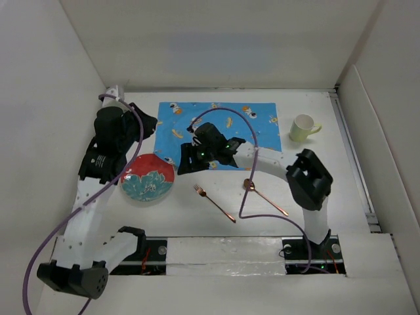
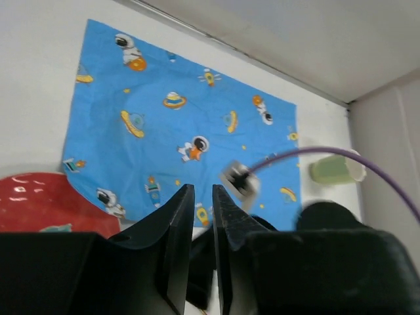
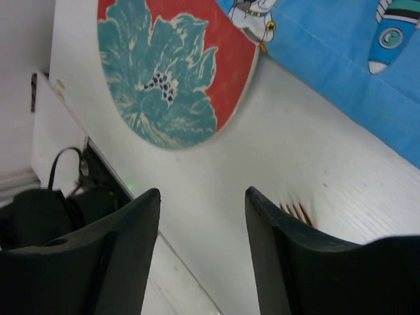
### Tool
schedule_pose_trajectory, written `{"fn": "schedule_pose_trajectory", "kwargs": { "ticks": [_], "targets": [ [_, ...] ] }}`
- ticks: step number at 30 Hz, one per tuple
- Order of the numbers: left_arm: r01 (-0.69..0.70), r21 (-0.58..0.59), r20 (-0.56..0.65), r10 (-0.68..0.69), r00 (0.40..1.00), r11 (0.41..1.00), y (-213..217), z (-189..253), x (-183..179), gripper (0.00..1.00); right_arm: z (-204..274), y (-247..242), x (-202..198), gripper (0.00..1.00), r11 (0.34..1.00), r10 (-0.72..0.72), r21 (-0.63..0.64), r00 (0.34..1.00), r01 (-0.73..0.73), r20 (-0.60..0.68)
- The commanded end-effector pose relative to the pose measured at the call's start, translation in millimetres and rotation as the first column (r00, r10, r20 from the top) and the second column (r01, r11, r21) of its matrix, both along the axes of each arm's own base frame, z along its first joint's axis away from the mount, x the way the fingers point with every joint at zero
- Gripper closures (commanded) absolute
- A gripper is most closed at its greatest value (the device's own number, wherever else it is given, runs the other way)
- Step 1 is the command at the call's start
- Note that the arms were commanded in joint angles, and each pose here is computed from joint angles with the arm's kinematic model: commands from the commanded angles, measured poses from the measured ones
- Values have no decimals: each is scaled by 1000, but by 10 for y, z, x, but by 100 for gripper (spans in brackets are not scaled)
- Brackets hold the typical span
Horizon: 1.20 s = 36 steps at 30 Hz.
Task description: Set the dinner table for one person
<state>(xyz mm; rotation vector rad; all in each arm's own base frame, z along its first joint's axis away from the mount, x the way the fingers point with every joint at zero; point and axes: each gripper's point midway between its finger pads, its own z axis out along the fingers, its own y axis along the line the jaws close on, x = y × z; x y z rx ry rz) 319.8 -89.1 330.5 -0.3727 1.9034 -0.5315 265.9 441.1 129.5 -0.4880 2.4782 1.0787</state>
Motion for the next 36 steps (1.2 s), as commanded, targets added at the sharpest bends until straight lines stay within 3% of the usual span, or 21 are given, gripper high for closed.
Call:
{"fn": "schedule_pose_trajectory", "kwargs": {
  "ticks": [1, 13, 17, 20, 21, 24, 28, 30, 32, 36],
  "targets": [
    [40, -112, -21, -42, 999, 993, -115, -50, -244, 84, 61, 339, 207, 39, 993, -50, 102, 998, 54, -42],
    [47, -89, -88, -55, 995, 995, -122, -310, -687, 82, -616, 866, 77, 44, 988, -82, 108, 972, 107, -218],
    [39, -63, -96, -45, 994, 997, -105, -344, -724, 82, -759, 979, -12, 51, 986, -90, 113, 959, 124, -269],
    [25, -30, -92, -28, 995, 999, -72, -325, -735, 81, -838, 1053, -70, 68, 983, -87, 130, 952, 130, -292],
    [16, -23, -82, -18, 996, 1000, -52, -279, -723, 81, -837, 1068, -76, 81, 981, -81, 143, 952, 128, -296],
    [-12, 11, -51, 12, 999, 1000, 17, -148, -699, 81, -761, 1076, -208, 100, 980, -31, 179, 953, 89, -302],
    [-63, 61, 22, 62, 998, 996, 131, 167, -648, 67, -196, 1080, -550, 100, 959, 151, 270, 958, -82, -243],
    [-103, 78, 74, 97, 992, 992, 210, 374, -603, 61, 324, 1022, -606, 100, 935, 210, 318, 967, -155, -146],
    [-122, 79, 101, 114, 988, 989, 236, 494, -564, 60, 689, 940, -521, 100, 915, 217, 364, 972, -171, -90],
    [-96, 73, 124, 87, 988, 993, 142, 582, -425, 60, 1476, 490, 91, 100, 854, 126, 512, 992, -97, -22]
  ]
}}
